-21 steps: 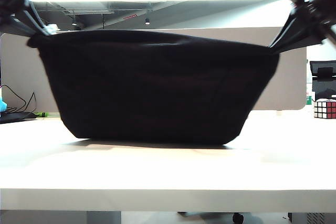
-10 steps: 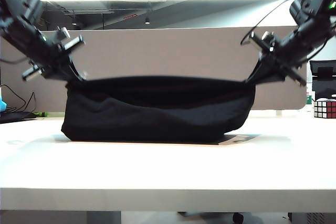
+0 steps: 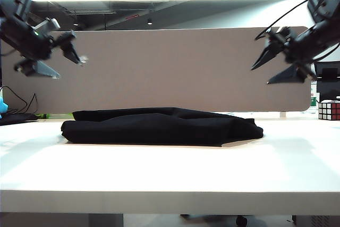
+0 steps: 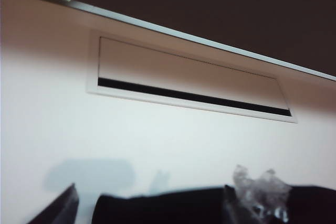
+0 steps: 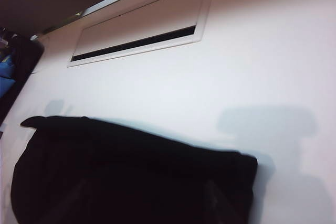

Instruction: Fold the bottom side of the T-shirt horizontally towards the center, about one-third of the way, then fold the sleeve back towards the center, creating a straight line along the edge of the T-shirt, and finally fold the bottom of the T-shirt up towards the top, creating a neat rectangle.

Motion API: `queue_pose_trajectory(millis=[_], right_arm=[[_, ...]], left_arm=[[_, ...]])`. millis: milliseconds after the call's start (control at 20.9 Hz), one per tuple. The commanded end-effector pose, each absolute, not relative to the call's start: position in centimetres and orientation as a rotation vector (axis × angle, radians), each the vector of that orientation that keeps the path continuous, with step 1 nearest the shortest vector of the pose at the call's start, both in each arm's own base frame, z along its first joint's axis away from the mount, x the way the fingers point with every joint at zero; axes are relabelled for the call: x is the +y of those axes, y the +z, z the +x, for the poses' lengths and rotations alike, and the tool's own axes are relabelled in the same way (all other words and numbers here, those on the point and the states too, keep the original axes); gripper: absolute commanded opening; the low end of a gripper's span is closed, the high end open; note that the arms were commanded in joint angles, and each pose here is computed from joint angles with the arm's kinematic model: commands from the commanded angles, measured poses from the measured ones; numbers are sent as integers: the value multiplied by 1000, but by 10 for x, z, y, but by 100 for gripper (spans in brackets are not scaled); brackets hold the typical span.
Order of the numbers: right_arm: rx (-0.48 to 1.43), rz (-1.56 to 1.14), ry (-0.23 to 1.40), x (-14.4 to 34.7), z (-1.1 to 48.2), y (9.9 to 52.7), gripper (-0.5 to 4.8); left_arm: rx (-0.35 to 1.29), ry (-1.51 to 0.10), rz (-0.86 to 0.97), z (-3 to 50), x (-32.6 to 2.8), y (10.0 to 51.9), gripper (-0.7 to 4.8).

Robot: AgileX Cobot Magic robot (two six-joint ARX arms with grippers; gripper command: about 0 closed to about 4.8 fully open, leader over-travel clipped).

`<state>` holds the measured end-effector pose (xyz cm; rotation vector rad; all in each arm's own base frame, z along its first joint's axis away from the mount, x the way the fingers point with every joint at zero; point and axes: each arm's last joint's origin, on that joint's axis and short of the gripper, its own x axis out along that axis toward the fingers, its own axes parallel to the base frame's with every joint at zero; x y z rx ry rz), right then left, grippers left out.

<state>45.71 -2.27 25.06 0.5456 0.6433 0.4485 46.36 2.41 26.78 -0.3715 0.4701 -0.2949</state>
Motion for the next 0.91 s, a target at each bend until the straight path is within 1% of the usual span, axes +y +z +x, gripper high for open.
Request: queue_pose_trajectory(millis=[48,144,192,240,288,432,479,527,623,719,767,911], right_arm=[[660,514,494,-24,440,275,241],[674,486,521,-23,429,286,150],[687,449,534,-21,418,298,65],[694,429,540,-20,411,304,32],[705,390,555,-16,396,317,7],[683,366,566,-10,369,333,6],[672,359,561,-9,358,337,2],[657,348,549,-8,335,343,-2],[634,337,549,-6,309,348,-2],[598,320,543,-4,283,351,-2],[563,304,532,-3,259,353,-2],[490,274,506,0,214,351,-2]], left_arm=[[499,-367,-347,447,24,290,252],[519,-401,-306,435,23,301,143],[539,-419,-279,426,22,309,82],[554,-435,-267,419,19,315,49],[589,-452,-240,402,13,328,-8],[548,-457,-175,371,4,345,-6],[516,-434,-153,355,1,352,-6],[456,-397,-135,327,-4,360,-6],[409,-380,-150,293,-5,366,-6],[361,-374,-156,260,-6,367,-6],[320,-358,-146,229,-6,364,-6],[234,-309,-142,168,-6,352,-6]])
